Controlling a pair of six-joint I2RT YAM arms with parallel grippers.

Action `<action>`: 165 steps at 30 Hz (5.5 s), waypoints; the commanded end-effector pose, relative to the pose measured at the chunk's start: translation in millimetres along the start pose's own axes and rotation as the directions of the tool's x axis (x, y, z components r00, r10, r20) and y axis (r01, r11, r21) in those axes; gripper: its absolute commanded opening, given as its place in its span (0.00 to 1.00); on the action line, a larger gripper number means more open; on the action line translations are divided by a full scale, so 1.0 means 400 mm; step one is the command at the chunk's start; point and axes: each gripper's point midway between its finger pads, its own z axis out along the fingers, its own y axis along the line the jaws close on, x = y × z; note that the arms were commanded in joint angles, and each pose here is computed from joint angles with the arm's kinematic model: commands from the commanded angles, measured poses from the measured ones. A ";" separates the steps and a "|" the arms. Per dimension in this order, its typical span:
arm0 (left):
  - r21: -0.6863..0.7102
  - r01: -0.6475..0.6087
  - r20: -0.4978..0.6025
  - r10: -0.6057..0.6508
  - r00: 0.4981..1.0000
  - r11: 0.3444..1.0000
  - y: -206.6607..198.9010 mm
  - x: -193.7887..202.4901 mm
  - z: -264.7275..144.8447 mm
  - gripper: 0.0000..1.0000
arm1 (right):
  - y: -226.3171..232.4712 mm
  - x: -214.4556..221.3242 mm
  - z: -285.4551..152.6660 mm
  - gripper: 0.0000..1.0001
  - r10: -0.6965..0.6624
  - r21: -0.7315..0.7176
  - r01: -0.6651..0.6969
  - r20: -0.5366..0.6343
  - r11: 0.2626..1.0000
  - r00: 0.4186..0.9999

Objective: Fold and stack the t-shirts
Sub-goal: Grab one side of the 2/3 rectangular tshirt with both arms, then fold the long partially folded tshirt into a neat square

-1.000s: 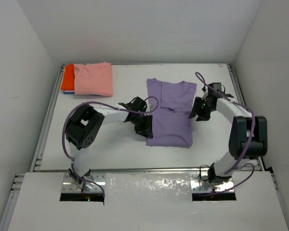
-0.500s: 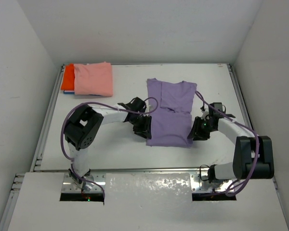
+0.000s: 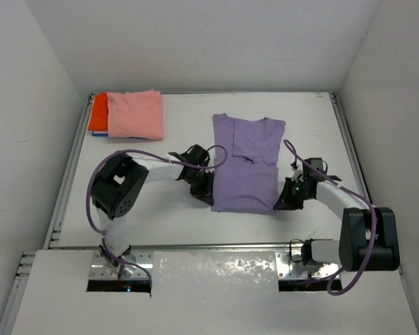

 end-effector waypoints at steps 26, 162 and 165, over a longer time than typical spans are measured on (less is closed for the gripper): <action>-0.037 -0.011 0.040 0.013 0.999 0.999 -0.004 -0.025 -0.060 0.36 | 0.017 -0.065 -0.069 0.55 -0.070 0.037 0.068 0.046 0.997 0.996; 0.239 0.226 0.535 -0.323 0.781 0.944 -0.092 -0.681 -0.304 0.00 | 0.248 -0.648 -0.100 0.00 -0.041 0.080 0.013 0.354 0.997 0.934; 0.251 0.226 0.561 -0.332 0.758 0.941 -0.080 -0.737 -0.320 0.00 | 0.254 -0.712 -0.063 0.00 -0.027 0.077 0.000 0.357 0.997 0.934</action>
